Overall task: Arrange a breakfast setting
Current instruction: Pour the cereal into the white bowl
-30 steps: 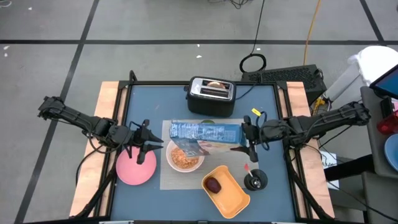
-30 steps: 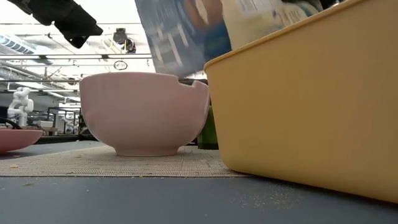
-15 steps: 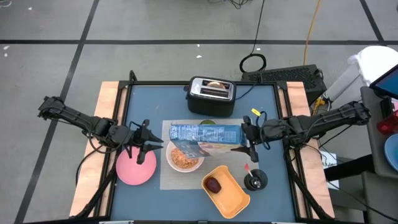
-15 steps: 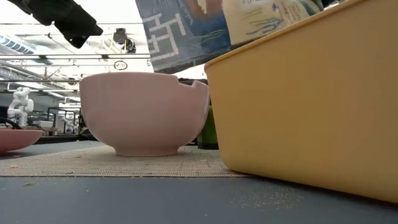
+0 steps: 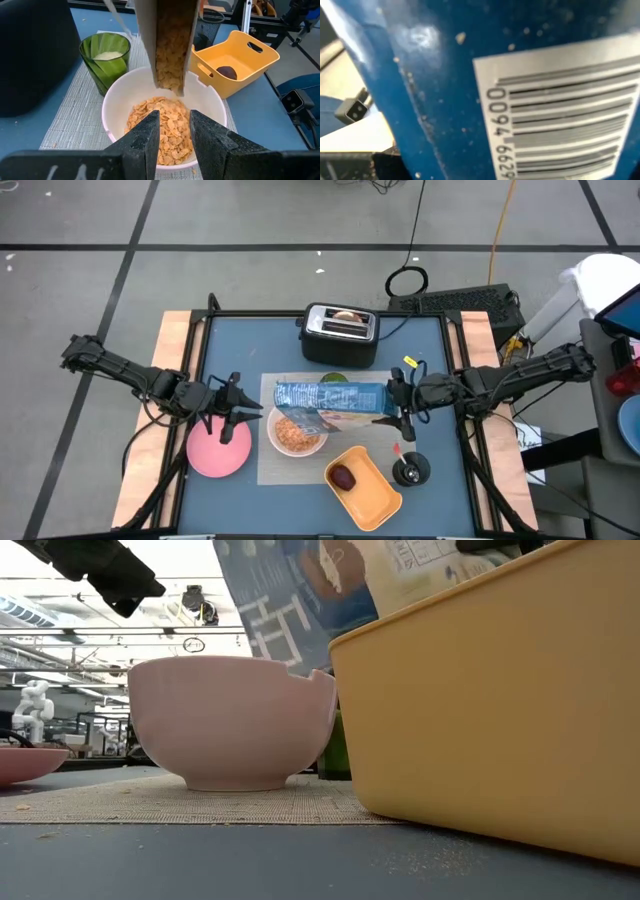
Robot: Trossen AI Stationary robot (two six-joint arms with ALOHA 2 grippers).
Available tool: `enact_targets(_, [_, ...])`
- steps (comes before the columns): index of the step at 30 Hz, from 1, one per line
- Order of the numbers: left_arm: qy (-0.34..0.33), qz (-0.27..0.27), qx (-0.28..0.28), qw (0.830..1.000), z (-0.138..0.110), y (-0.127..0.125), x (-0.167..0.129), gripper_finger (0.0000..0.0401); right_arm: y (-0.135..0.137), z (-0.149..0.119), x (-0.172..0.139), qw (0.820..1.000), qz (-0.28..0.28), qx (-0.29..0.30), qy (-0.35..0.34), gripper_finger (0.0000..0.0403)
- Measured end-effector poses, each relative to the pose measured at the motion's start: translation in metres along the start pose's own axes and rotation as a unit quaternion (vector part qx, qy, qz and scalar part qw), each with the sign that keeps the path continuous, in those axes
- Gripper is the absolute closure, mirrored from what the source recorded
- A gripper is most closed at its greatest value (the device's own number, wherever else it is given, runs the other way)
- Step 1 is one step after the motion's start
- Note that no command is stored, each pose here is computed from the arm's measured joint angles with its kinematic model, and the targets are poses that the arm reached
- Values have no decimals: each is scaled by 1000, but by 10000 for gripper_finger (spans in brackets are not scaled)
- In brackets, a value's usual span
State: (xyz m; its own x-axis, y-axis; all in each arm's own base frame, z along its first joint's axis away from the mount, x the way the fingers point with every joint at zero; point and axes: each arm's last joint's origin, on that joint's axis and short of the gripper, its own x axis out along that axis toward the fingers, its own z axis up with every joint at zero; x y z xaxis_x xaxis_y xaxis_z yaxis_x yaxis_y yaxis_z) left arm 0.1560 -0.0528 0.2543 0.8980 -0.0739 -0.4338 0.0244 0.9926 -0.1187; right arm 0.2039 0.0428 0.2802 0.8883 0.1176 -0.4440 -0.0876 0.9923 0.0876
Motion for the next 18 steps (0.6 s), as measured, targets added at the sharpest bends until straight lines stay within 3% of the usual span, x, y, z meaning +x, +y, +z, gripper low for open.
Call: enact_targets(18, [0,0,2,1000,0,0,0,288,0,2,-1,1000,1,6,-8,140])
